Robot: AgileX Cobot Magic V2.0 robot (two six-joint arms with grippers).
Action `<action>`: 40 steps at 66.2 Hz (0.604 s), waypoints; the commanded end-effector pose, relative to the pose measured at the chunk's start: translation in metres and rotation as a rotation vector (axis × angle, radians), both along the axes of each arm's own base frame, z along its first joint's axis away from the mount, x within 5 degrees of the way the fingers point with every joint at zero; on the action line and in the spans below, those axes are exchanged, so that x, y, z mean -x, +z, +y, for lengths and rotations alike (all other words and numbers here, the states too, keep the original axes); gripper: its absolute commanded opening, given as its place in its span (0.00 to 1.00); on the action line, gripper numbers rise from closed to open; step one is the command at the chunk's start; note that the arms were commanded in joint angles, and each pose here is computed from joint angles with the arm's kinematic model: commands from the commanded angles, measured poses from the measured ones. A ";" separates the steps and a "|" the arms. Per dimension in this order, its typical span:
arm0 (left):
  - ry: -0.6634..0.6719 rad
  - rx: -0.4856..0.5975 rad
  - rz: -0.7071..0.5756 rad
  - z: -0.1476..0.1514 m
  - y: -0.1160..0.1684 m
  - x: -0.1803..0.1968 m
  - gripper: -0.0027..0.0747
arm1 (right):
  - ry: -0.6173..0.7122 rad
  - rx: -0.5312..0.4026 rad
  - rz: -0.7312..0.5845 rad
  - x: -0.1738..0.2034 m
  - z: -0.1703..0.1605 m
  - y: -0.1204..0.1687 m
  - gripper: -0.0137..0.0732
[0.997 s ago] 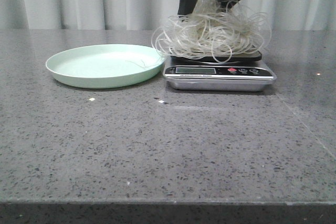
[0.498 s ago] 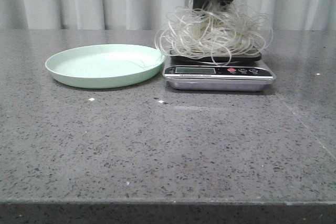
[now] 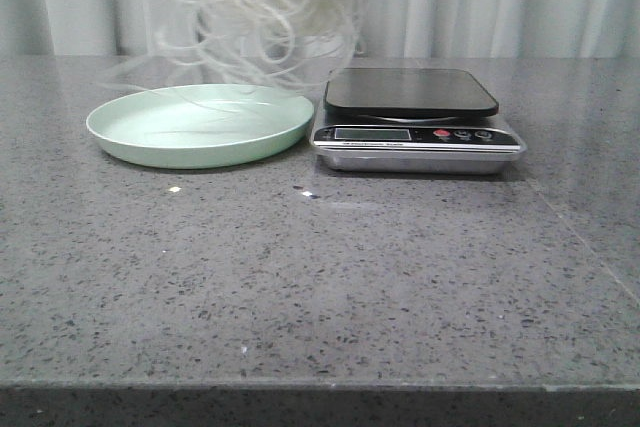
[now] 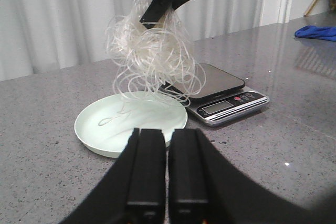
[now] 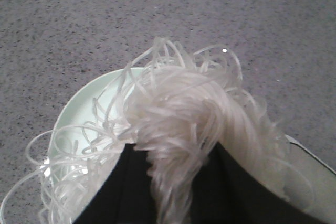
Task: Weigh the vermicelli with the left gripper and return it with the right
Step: 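Carry the vermicelli with the right gripper back over the green plate, then open the right gripper to drop the vermicelli onto the plate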
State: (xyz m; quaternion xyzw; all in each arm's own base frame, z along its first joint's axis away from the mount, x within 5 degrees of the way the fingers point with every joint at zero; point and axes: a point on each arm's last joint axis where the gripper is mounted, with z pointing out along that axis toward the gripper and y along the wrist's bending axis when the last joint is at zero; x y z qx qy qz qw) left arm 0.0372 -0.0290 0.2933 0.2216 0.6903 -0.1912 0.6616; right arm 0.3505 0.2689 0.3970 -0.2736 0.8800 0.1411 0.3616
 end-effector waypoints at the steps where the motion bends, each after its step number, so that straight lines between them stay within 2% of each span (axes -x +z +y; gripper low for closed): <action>1: 0.009 0.062 -0.066 0.001 0.014 0.000 0.22 | 0.021 -0.078 -0.119 0.006 0.003 0.026 0.35; 17: 0.009 0.062 -0.065 0.001 0.014 0.000 0.22 | 0.059 -0.093 0.018 -0.007 0.034 -0.021 0.36; 21: 0.009 0.062 -0.065 0.001 0.014 0.000 0.22 | 0.064 -0.099 0.045 -0.009 0.038 -0.029 0.42; 26: 0.009 0.062 -0.065 0.001 0.014 0.000 0.22 | 0.067 -0.100 0.069 -0.011 0.042 -0.036 0.58; 33: 0.009 0.062 -0.065 0.001 0.014 0.000 0.22 | 0.067 -0.111 0.055 -0.011 0.042 -0.032 0.78; 40: 0.009 0.062 -0.065 0.001 0.014 0.000 0.22 | 0.069 -0.116 0.041 -0.009 0.037 -0.018 0.81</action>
